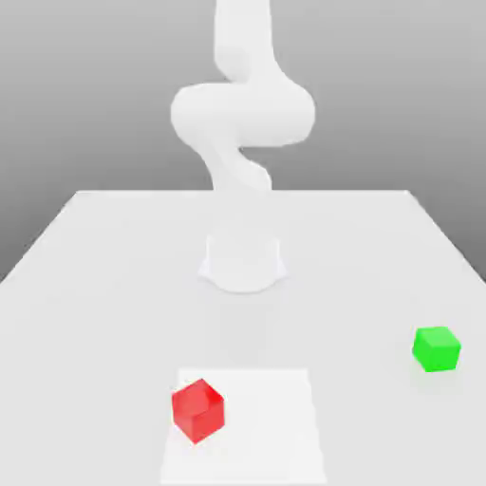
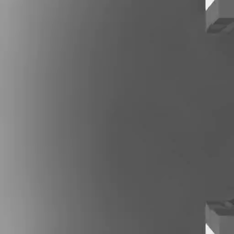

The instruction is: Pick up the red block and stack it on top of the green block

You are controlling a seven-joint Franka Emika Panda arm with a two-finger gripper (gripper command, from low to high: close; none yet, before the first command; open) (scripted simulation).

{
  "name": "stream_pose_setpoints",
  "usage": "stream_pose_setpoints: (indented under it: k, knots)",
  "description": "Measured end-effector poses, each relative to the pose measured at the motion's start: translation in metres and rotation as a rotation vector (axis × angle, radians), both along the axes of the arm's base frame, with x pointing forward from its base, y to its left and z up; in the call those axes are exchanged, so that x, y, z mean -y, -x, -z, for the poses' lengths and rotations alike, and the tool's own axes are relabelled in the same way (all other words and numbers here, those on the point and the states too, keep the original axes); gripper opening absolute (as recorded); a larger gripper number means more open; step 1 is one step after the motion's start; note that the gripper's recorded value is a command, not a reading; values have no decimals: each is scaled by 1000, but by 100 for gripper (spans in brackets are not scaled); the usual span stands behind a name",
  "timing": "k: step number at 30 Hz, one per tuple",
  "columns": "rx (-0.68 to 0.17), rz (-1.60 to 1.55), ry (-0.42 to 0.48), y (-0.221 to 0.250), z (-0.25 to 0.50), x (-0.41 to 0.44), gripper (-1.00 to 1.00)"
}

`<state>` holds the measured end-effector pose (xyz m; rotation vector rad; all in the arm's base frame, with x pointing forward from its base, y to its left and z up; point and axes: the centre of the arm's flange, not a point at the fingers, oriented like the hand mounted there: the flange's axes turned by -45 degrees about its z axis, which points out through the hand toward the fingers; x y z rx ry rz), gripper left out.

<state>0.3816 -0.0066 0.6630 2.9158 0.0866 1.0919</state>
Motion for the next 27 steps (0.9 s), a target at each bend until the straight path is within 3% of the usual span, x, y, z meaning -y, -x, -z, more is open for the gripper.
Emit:
stream_pose_setpoints:
  k: [5, 10, 20, 26, 27]
  knots:
    - [-173, -121, 99, -53, 107, 14, 0]
    - [-339, -255, 168, -76, 217, 28, 0]
    - [-653, -562, 223, -40, 427, 52, 0]
    - [-693, -611, 224, -30, 503, 53, 0]
    - [-693, -611, 224, -29, 513, 53, -100]
